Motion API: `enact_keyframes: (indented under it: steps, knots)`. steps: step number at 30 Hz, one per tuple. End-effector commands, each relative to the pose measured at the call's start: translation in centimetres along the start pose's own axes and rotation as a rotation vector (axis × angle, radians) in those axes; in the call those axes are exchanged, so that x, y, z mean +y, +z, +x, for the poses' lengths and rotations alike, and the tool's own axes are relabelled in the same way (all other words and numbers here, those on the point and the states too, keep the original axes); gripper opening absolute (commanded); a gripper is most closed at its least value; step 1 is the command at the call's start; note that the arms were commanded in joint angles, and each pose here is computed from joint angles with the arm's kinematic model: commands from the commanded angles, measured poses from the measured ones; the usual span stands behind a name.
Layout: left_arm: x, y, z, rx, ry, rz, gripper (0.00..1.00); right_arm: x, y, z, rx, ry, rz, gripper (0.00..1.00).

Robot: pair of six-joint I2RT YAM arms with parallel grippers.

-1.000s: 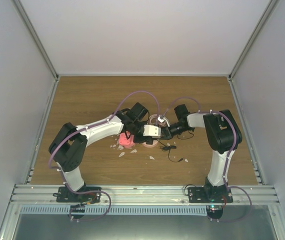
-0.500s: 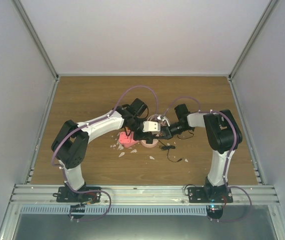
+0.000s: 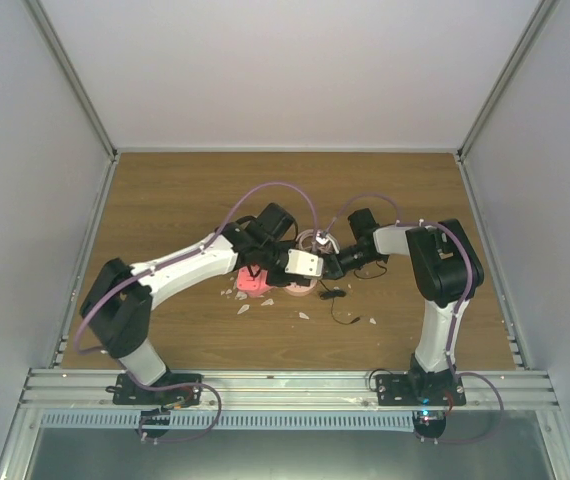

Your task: Pull the plug off the socket

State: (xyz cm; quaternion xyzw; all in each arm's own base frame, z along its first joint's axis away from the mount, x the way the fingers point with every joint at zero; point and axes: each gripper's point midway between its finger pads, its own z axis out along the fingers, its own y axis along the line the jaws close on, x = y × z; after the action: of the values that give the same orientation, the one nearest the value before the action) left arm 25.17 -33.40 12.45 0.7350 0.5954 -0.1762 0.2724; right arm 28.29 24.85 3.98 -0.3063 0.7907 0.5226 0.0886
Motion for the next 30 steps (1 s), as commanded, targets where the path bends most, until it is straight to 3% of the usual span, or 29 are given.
enact_keyframes:
  steps: [1,7,19,30]
  knots:
    - [-0.3,-1.8,-3.4,-0.115,0.111,-0.056,0.06,-6.6,0.3,7.4,0.222,0.149,0.289,0.01]
    - [-1.6,-2.3,-4.0,-0.144,0.101,0.028,0.06,-6.4,0.3,7.1,0.217,0.138,0.282,0.01]
    - [-2.2,-8.2,-6.7,-0.273,0.035,0.047,0.07,-3.0,-0.7,3.2,0.117,-0.006,0.219,0.01]
    - [4.6,-16.1,-3.9,-0.436,-0.256,-0.109,0.08,1.7,-2.4,-1.0,0.036,-0.196,0.143,0.04]
